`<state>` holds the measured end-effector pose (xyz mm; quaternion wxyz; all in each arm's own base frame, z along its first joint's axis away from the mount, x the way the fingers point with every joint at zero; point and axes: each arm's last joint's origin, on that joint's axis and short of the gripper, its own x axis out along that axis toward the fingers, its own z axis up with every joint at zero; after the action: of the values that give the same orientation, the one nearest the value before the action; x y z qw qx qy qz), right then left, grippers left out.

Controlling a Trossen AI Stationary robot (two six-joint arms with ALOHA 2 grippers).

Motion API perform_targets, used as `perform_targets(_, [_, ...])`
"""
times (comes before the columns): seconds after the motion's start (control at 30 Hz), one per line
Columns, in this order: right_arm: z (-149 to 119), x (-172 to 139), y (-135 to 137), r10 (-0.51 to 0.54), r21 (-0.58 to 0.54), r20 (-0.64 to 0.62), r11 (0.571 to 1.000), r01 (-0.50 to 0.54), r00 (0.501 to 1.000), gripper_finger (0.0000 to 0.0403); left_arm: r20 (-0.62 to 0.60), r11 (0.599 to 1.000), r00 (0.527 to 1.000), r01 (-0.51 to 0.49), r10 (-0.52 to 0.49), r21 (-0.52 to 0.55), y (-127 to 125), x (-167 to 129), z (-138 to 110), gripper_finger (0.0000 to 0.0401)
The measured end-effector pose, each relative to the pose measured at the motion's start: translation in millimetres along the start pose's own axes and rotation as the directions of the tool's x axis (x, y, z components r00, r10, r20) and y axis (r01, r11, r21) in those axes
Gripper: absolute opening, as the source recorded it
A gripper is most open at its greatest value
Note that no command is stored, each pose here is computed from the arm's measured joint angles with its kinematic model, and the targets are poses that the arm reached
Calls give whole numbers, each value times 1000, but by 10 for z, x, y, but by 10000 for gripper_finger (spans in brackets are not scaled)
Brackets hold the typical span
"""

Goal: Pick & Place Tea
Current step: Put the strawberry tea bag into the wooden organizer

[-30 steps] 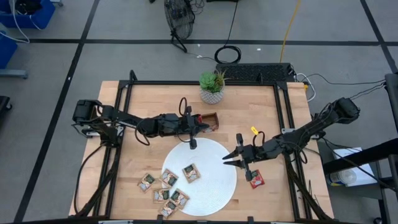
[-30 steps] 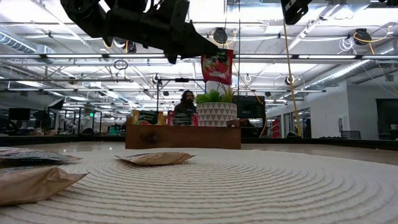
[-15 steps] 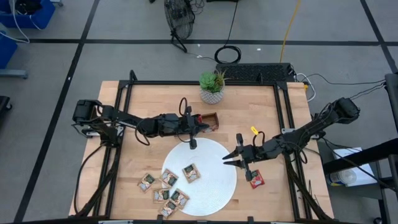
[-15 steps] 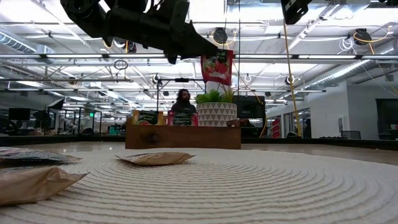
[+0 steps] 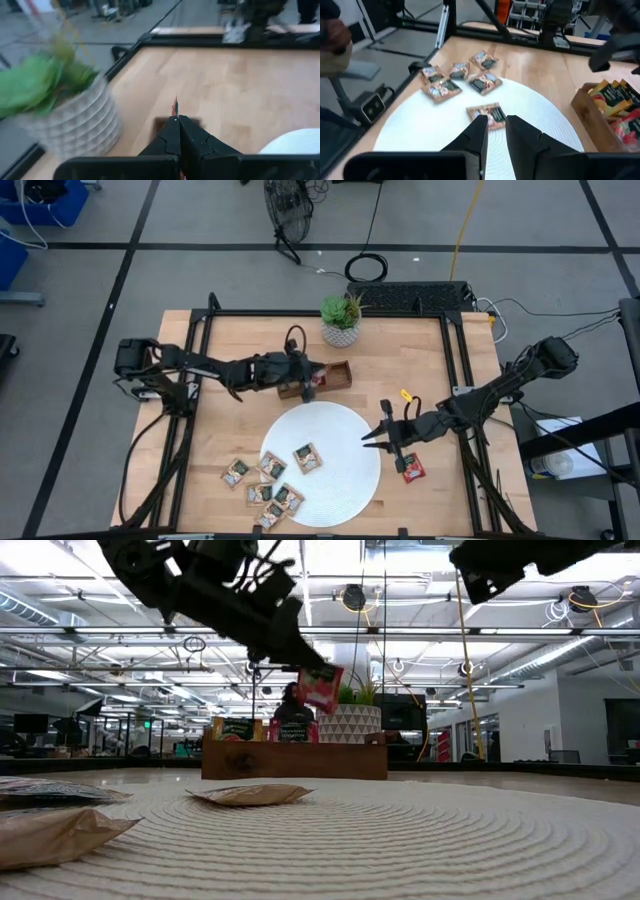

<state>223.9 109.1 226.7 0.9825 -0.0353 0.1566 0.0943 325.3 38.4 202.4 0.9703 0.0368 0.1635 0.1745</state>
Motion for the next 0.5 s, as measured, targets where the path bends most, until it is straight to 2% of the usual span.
perform_targets(0.1, [-76,-3,-5,-1,-34,-18,999,1,1000,54,-21,999,999,-28,28,-17,76,-7,-136,0])
perform_targets(0.17, [-145,-7,-11,-2,-55,-20,998,1,1000,54,6,999,999,-33,33,-28,101,-27,-189,0])
perform_targets(0.3, [-280,-16,-60,-16,-83,1,996,16,1000,54,17,999,999,-39,39,-3,128,-85,-349,0])
perform_targets(0.4, [-339,-22,-110,-32,-84,32,996,35,999,54,60,1000,998,-16,15,12,75,-114,-343,0])
perform_targets(0.5, [-384,-24,-159,-50,-83,39,995,54,998,54,47,999,999,8,-10,42,7,-138,-371,0])
